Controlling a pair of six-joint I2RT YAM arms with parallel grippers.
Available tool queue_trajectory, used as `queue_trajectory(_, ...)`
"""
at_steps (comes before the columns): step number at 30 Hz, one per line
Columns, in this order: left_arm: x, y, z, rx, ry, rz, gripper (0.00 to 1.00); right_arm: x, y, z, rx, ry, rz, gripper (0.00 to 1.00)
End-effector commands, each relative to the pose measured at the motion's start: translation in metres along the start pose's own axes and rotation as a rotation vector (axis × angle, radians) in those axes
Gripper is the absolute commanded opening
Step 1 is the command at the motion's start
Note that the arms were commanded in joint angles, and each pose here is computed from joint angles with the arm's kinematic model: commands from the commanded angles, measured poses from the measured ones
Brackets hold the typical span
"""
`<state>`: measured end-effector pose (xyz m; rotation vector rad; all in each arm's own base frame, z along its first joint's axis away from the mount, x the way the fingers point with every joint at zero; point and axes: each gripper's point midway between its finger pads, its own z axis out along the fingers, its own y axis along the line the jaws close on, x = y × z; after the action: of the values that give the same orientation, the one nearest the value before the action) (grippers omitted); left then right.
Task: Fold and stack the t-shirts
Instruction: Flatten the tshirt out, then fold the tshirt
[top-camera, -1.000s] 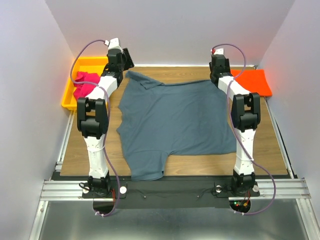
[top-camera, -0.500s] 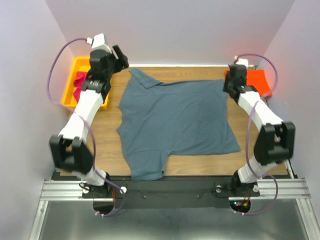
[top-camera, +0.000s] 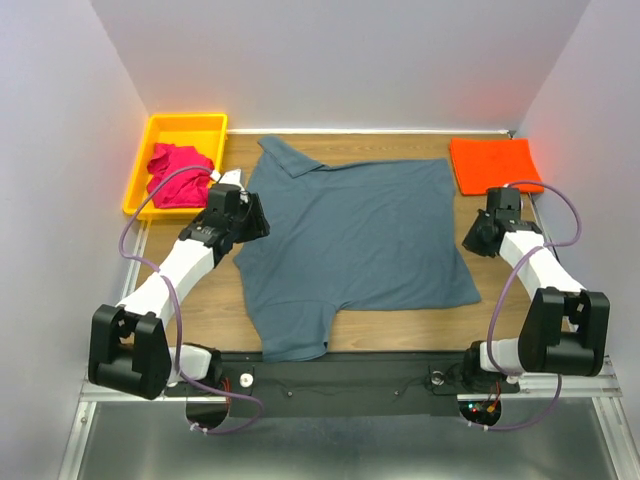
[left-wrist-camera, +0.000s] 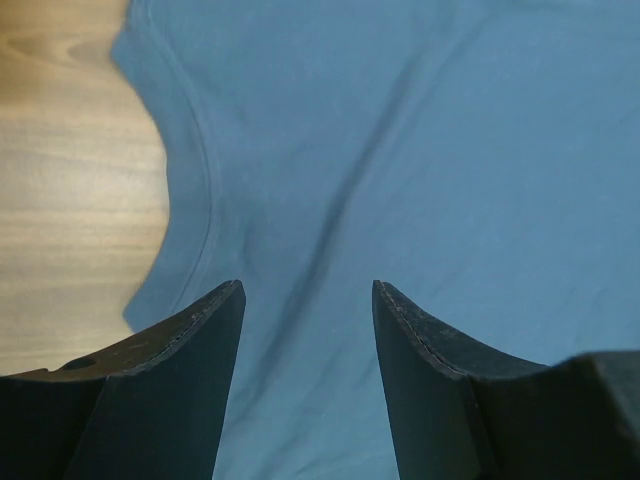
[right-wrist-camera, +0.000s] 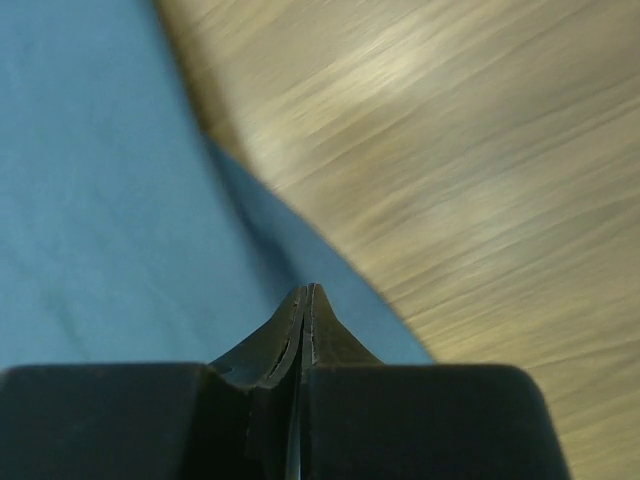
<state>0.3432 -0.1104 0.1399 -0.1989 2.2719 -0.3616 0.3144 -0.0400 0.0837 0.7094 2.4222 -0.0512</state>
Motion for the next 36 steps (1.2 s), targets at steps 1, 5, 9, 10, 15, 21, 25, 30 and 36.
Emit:
queue_trajectory(1, -0.006, 0.000, -0.007, 0.010, -0.055, 0.035, 0.65, 0.006, 0.019, 0.000, -0.097, 0.038, 0.053, 0.01)
queue_trajectory(5, -0.004, 0.011, -0.003, -0.029, -0.083, 0.060, 0.65, 0.017, 0.016, 0.012, -0.076, 0.083, 0.057, 0.01)
queue_trajectory(9, 0.003, 0.017, 0.003, -0.044, -0.088, 0.055, 0.65, 0.025, 0.012, 0.023, -0.057, 0.104, 0.066, 0.01)
queue_trajectory(10, 0.004, 0.017, 0.003, -0.041, -0.090, 0.052, 0.65, 0.027, 0.011, 0.025, -0.054, 0.108, 0.067, 0.01)
queue_trajectory(15, 0.007, 0.023, 0.005, -0.062, -0.097, 0.063, 0.65, 0.040, 0.007, 0.037, -0.036, 0.144, 0.072, 0.01)
queue_trajectory(21, 0.008, 0.025, 0.007, -0.071, -0.096, 0.071, 0.65, 0.054, -0.021, 0.049, 0.063, 0.163, 0.121, 0.01)
queue_trajectory(25, 0.009, 0.028, 0.007, -0.084, -0.094, 0.073, 0.65, 0.056, -0.053, 0.043, 0.140, 0.138, 0.219, 0.01)
queue_trajectory(30, 0.011, 0.029, 0.008, -0.090, -0.082, 0.072, 0.65, 0.062, -0.078, 0.034, 0.197, 0.115, 0.361, 0.01)
queue_trajectory(36, 0.018, 0.030, 0.010, -0.092, -0.058, 0.070, 0.65, 0.063, -0.076, 0.024, 0.186, 0.113, 0.443, 0.01)
